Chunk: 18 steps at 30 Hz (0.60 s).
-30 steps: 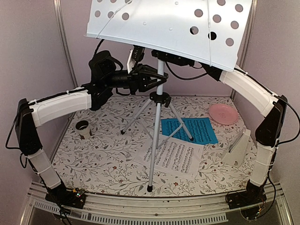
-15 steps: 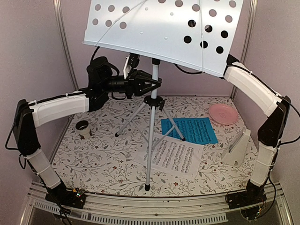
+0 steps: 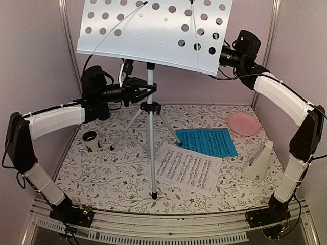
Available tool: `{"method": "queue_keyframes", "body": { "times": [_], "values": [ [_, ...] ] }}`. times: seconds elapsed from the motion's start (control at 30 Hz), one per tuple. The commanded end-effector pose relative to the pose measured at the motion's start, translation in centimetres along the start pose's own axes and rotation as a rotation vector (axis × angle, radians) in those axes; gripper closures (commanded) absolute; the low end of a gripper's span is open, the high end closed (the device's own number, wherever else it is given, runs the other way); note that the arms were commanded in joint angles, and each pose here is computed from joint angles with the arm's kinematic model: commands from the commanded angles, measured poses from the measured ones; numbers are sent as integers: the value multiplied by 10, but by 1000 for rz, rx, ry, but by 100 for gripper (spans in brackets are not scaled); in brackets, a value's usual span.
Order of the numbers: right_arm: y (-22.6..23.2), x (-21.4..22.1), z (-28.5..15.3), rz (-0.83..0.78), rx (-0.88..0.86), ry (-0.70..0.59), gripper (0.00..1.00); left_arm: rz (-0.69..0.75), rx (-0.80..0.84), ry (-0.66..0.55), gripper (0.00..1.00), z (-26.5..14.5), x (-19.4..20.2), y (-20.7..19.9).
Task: Set up the instrument practice props
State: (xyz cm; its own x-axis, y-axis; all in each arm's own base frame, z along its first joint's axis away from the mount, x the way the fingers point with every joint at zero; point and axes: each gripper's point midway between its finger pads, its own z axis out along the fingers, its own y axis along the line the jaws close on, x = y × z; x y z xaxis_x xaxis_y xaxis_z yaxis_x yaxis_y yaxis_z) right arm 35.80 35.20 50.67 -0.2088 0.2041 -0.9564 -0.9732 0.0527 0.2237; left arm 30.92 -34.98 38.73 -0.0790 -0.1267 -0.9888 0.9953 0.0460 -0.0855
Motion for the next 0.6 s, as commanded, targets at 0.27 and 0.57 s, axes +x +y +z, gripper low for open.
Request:
{"method": "queue_keyframes", "body": {
  "times": [0.27, 0.57],
  "values": [
    [-48, 4, -26, 45, 215, -32, 21, 417, -63, -237, 100, -58, -92, -27],
    [-60, 16, -36, 64, 249, -15, 21, 397, -65, -245, 100, -85, -65, -10]
  ]
}}
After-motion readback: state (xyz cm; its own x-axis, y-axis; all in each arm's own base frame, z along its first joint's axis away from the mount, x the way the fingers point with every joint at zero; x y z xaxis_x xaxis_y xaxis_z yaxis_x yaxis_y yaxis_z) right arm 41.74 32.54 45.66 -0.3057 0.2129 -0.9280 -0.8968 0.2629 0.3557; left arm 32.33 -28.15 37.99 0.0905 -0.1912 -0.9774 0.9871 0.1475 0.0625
